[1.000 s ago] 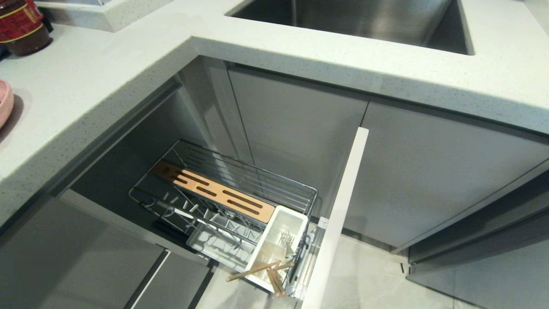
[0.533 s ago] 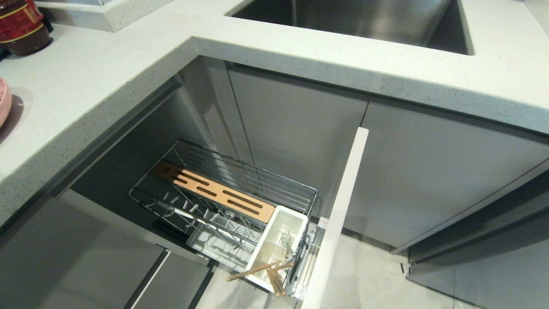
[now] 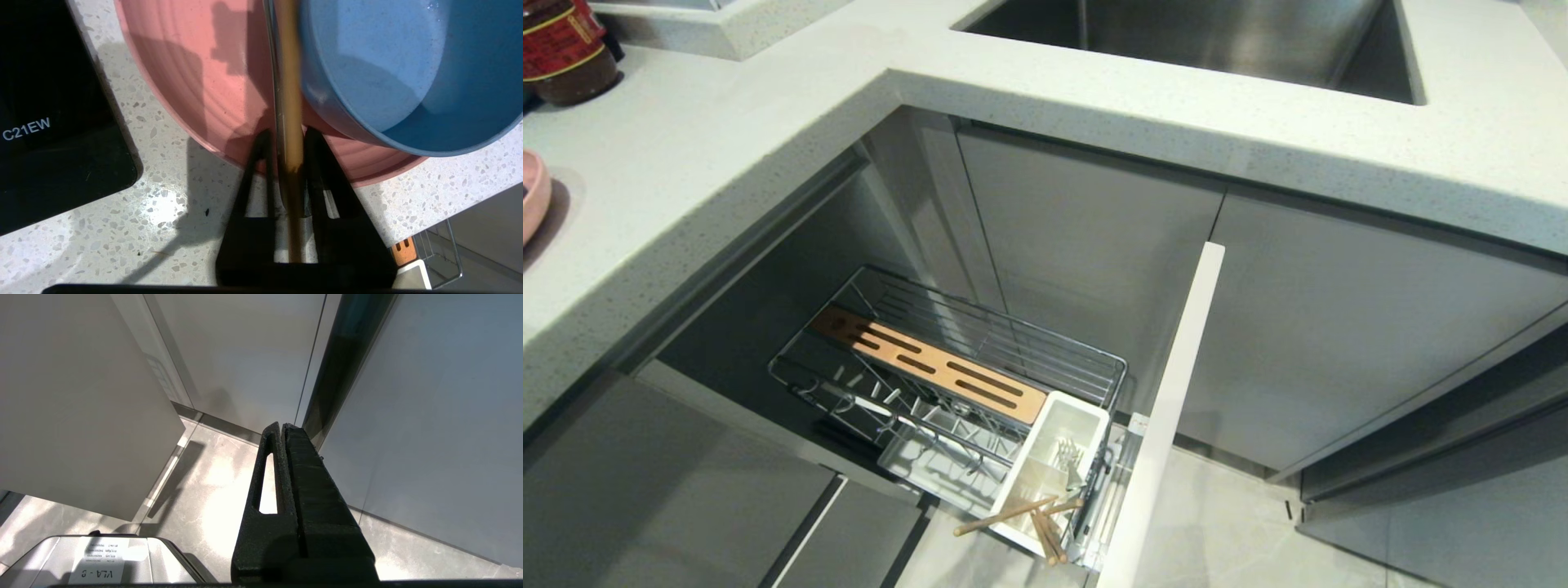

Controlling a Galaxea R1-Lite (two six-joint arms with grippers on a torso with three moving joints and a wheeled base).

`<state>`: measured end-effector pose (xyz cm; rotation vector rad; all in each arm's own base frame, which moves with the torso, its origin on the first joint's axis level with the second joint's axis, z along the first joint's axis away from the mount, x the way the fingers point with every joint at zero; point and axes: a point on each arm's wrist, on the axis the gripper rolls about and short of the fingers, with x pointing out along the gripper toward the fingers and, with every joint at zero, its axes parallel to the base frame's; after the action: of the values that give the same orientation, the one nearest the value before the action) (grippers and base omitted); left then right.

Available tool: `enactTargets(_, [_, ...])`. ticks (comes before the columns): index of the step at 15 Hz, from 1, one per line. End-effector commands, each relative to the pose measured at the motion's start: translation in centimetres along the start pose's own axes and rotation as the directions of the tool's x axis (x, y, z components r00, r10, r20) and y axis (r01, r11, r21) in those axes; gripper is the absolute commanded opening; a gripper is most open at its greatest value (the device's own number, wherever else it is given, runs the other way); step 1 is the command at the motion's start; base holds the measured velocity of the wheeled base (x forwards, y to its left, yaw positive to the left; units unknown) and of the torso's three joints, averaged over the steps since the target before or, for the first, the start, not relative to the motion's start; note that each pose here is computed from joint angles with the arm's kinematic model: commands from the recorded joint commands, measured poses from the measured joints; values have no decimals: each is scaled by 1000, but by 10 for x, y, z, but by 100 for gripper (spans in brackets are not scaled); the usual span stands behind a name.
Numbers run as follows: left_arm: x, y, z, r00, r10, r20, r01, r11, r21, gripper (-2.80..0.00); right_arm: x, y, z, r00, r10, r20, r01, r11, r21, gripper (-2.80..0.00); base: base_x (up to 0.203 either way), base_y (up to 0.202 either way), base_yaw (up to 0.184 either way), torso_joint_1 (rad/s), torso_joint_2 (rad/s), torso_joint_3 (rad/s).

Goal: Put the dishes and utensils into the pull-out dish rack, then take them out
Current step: Take the chopsticks out of the cupboard

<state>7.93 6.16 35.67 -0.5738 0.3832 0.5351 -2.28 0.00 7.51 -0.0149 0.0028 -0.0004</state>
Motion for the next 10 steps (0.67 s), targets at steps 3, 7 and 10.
enactTargets(3, [-3,-1,2,1000,-3,14,3,1000,-5,0,0,0,0,1000,0,0,0,1000,0,-280,0,0,0,0,0,0])
enactTargets(7, [-9,-3,4,999,-9,42,9,1000,0,0,0,0,0,1000,0,0,0,1000,0,-280,0,0,0,0,0,0])
enactTargets(10, [-27,-7,2,995,-26,98,25,1000,17,0,0,0,0,1000,0,0,0,1000,0,-280,0,0,0,0,0,0])
